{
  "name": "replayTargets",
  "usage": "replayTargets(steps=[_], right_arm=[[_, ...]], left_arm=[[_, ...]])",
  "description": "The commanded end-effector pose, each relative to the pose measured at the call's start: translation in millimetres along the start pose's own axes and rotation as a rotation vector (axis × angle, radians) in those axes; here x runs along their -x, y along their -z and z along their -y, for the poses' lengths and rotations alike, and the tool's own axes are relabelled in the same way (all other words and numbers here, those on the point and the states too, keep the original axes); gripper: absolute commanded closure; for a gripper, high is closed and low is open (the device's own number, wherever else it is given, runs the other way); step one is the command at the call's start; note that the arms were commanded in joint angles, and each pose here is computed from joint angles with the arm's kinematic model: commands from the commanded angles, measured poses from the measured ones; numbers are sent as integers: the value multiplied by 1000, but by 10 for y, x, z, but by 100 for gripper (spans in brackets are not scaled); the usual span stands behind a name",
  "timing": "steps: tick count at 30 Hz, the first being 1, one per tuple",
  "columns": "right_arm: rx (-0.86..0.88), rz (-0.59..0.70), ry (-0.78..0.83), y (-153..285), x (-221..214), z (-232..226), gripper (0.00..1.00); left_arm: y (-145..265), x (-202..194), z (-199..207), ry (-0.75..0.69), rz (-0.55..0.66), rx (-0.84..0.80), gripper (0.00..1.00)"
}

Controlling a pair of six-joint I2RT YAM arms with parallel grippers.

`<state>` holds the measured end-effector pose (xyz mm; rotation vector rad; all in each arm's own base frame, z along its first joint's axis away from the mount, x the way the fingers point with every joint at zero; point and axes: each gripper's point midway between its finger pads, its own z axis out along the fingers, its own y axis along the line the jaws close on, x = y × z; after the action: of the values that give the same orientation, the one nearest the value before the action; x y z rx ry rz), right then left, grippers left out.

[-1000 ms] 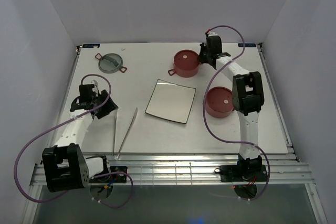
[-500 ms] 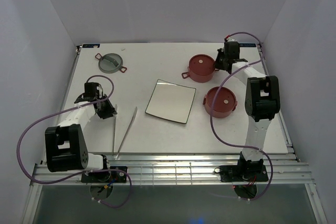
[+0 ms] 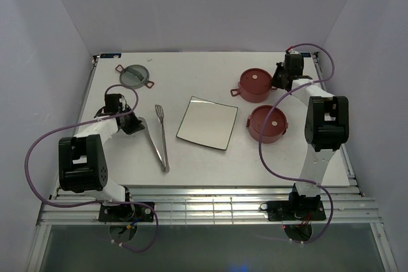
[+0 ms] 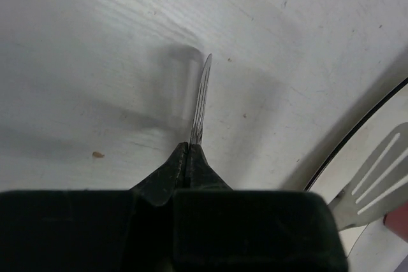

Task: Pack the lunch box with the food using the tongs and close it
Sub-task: Adjust the clamp at the center of the board, then pick up the packing box from the center of the board.

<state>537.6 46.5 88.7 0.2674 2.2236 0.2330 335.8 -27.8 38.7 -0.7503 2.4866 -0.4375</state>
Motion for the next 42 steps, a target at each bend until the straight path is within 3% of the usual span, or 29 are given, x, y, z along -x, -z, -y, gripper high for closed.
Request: replayTargets(steps=[1,7,15,21,26,31,34,38,42], right_arm=[[65,53,-36,182,245,-88,90],[72,33,-54,158,185,-98,66],[82,4,-89,62,185,-140,64],[50,-51,-124,59,54,-90,65],[40,-82,-145,-2,-34,-73,67],[22,-110,-152,-46,-138,-27,68],[22,-121,-159,-74,-169,-27,75],[29,-130,-178,-94,-186,-47,92],[11,-114,-204,-60,-154,-31,92]], left_arm=[[-10,292,258,-8,73,-70,94],[-78,370,282,-43,83,-38,71],[0,442,314,-73,92,-15,57],[428,702,506,-85,217,-40,44],[925,920,810,-110,328,-129,42],[1188,882,1046,-155,363,-217,41],[1180,637,1299,-209,320,-289,41],[1080,349,1562,-258,284,-350,40],[901,-33,1807,-335,218,-368,40]])
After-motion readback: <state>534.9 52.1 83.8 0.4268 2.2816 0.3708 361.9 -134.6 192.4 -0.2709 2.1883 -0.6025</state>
